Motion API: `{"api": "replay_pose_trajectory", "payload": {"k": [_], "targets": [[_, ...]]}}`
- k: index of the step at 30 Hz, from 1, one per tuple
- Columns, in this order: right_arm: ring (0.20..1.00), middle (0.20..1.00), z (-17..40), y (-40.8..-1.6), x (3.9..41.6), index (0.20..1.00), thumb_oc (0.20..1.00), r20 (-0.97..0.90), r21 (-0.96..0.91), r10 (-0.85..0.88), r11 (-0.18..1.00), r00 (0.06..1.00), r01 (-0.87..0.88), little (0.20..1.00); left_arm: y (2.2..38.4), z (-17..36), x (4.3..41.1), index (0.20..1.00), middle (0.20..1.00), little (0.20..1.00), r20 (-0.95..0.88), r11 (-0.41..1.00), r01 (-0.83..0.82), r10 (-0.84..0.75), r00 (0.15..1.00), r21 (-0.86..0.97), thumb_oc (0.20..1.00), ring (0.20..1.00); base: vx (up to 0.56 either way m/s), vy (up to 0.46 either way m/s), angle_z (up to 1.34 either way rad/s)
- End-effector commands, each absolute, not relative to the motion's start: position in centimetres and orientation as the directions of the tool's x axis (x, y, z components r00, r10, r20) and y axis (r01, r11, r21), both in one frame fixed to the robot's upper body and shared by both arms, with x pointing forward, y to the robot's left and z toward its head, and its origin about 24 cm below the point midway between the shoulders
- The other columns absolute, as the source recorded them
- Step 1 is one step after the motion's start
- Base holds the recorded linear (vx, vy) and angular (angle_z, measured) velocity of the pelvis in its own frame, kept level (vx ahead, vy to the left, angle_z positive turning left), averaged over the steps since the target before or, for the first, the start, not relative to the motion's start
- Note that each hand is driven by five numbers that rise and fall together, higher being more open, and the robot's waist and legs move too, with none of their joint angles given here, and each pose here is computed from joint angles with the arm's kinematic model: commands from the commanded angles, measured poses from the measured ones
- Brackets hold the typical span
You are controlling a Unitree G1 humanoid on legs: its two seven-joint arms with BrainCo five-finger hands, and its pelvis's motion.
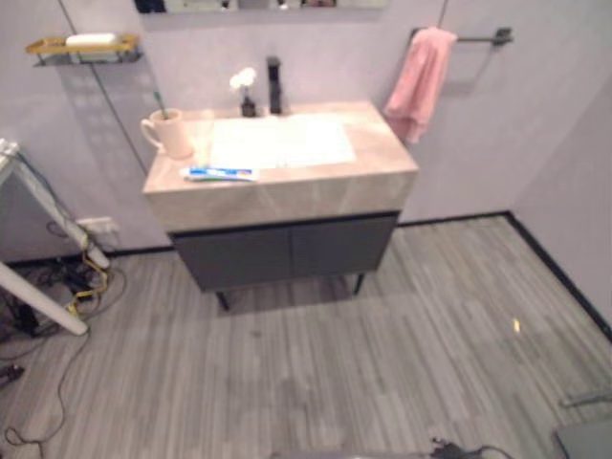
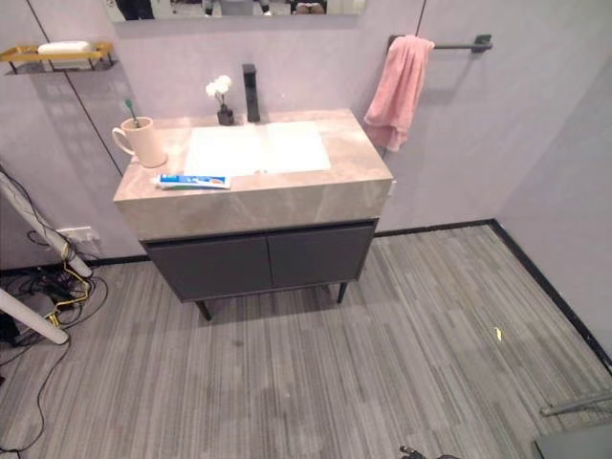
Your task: Put brush and paste in cup on sink, flatten towel.
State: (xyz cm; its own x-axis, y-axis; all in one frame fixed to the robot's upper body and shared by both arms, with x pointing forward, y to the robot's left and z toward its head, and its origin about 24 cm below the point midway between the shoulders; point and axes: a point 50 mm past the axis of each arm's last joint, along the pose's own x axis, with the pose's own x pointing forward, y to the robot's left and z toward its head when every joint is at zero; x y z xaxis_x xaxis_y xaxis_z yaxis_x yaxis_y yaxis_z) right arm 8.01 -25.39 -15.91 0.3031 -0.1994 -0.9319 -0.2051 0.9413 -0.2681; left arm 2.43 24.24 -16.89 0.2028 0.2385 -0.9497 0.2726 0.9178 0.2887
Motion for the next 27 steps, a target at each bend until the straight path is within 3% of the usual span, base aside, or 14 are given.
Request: {"api": "replay_pose_trajectory", "payload": {"k": [1,9,18,24,27], "targets": [[1.0,1.0,-15.9,-24.7,9.3,1.0,1.0,-0.923,-0.276,-0.194,0.935,0.332,-0.22,1.0,23.9,-16.9,4.1,1.0,1.0,1.0,-0.945,0.918,0.267,0.238,0.223,0.295,1.0,1.0,-0.01,0.019,0.04],[1.0,1.0,-15.6,-24.3,10.4,1.0,1.0,-0.908,-0.298,-0.178,0.91,0.379,-0.288,1.0,23.8,-16.9,4.5,1.0,1.0,1.0,-0.942,0.929,0.237,0.225,0.249,0.285,1.0,1.0,-0.01,0.069,0.12],[1.0,1.0,-15.5,-23.9,11.2,1.0,1.0,-0.899,-0.305,-0.173,0.906,0.402,-0.294,1.0,23.1,-17.2,2.1,1.0,1.0,1.0,-0.964,0.941,0.234,0.212,0.162,0.246,1.0,1.0,-0.01,0.078,-0.02],[1.0,1.0,-15.8,-24.1,10.4,1.0,1.0,-0.91,-0.303,-0.193,0.914,0.368,-0.27,1.0,23.5,-17.1,3.2,1.0,1.0,1.0,-0.956,0.934,0.245,0.214,0.2,0.26,1.0,1.0,-0.05,0.112,0.01],[1.0,1.0,-16.0,-23.9,9.5,1.0,1.0,-0.914,-0.28,-0.206,0.944,0.351,-0.174,1.0,24.0,-16.8,4.8,1.0,1.0,1.0,-0.933,0.914,0.262,0.239,0.267,0.309,1.0,1.0,-0.04,0.099,0.02]]}}
